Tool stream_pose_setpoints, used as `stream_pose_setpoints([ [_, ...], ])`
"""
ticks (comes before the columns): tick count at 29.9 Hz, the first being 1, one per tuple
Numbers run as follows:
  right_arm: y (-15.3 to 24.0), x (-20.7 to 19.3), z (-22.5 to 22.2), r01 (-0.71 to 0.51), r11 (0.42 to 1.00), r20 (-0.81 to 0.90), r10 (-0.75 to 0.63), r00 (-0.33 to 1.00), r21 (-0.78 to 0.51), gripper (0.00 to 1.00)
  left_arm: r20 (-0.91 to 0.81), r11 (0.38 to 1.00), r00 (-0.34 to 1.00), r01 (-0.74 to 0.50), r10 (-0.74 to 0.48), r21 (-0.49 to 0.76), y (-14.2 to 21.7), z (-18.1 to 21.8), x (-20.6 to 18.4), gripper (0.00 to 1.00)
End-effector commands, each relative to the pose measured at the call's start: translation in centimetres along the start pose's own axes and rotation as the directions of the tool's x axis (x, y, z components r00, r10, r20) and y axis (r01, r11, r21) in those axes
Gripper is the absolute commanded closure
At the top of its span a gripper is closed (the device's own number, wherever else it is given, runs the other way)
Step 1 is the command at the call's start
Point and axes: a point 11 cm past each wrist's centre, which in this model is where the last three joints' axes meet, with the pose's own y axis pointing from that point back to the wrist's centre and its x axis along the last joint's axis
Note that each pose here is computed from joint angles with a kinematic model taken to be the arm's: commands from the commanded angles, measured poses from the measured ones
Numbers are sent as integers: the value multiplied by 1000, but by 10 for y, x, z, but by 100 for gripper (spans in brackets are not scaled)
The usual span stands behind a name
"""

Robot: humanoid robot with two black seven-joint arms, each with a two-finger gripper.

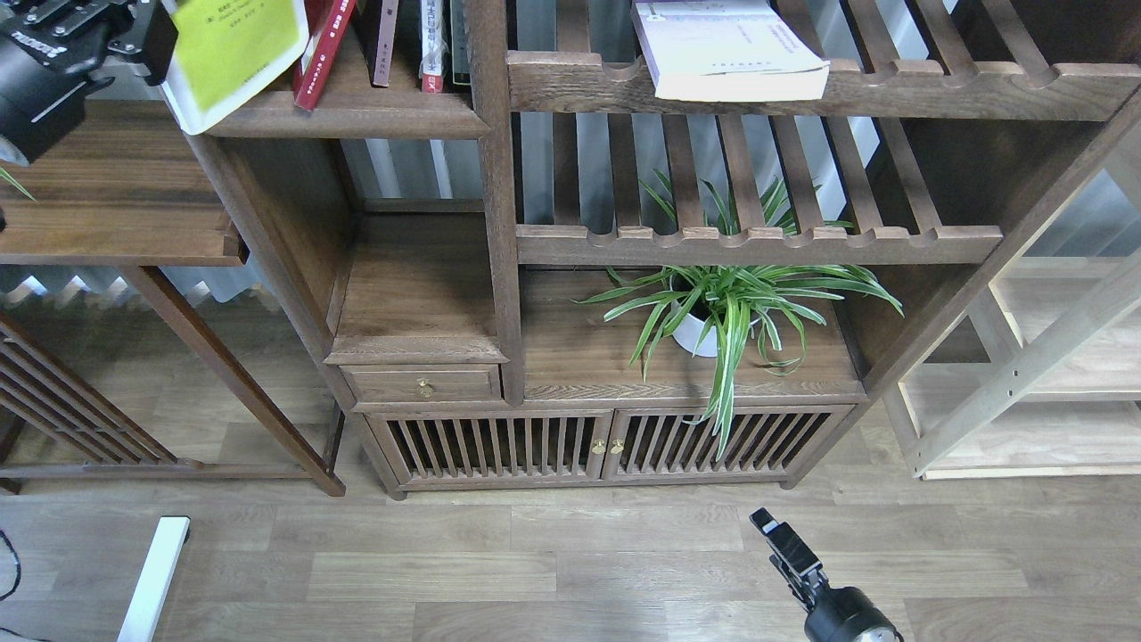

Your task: Organize books on shelf

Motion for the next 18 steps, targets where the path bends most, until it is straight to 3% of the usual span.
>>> stream_pose_setpoints([
  [1,4,3,-2,-9,1000,-4,9,1000,1,1,8,1000,1000,-7,7,-15,-9,7,-5,100],
  [8,12,11,3,-32,999,2,32,999,-6,1,28,995,999,-35,38,-94,-31,27,-15,100],
  [18,23,21,6,-58,998,5,58,998,-10,1,25,993,998,-49,52,-104,-38,18,-12,100],
])
